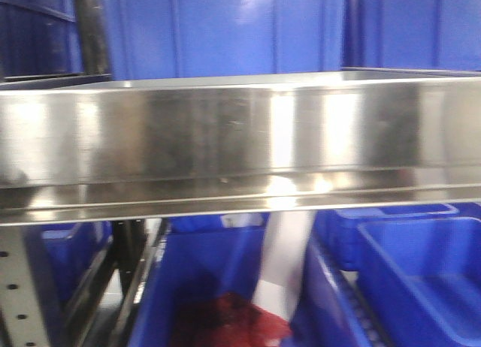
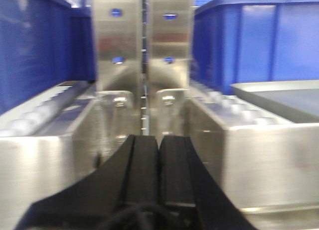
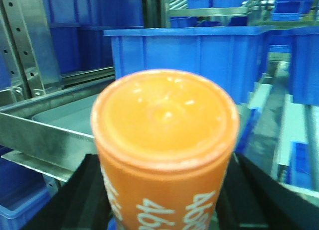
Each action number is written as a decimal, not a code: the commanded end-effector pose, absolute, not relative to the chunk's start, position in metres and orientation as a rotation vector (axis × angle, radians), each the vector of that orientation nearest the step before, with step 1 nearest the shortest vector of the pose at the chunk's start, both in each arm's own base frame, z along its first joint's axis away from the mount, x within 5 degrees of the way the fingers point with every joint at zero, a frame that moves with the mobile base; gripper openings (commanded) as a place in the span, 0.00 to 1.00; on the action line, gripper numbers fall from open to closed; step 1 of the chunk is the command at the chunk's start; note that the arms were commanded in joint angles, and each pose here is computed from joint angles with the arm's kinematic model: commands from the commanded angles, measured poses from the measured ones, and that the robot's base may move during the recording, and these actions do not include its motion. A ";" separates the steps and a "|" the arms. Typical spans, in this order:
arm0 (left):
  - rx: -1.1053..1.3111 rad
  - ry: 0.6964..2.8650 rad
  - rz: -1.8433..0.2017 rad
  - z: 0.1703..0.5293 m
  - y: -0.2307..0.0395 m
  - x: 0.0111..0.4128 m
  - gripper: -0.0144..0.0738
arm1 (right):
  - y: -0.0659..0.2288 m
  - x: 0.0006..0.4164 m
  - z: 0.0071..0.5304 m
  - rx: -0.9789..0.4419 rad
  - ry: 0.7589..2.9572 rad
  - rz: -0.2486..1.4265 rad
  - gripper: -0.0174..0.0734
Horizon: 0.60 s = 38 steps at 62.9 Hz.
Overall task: Grab orange capacitor from left shelf to right conveyor
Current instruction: 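Drive the base to the conveyor table holding the capacitor in right gripper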
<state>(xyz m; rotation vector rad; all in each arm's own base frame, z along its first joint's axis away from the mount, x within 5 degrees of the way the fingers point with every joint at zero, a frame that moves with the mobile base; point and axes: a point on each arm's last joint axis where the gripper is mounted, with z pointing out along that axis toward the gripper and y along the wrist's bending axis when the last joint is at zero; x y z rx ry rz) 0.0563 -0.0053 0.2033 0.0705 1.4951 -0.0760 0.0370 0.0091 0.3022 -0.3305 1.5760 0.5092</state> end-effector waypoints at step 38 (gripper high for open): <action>0.066 1.414 -0.086 0.213 -0.005 0.056 0.04 | 0.011 0.035 0.319 -0.352 1.474 0.521 0.26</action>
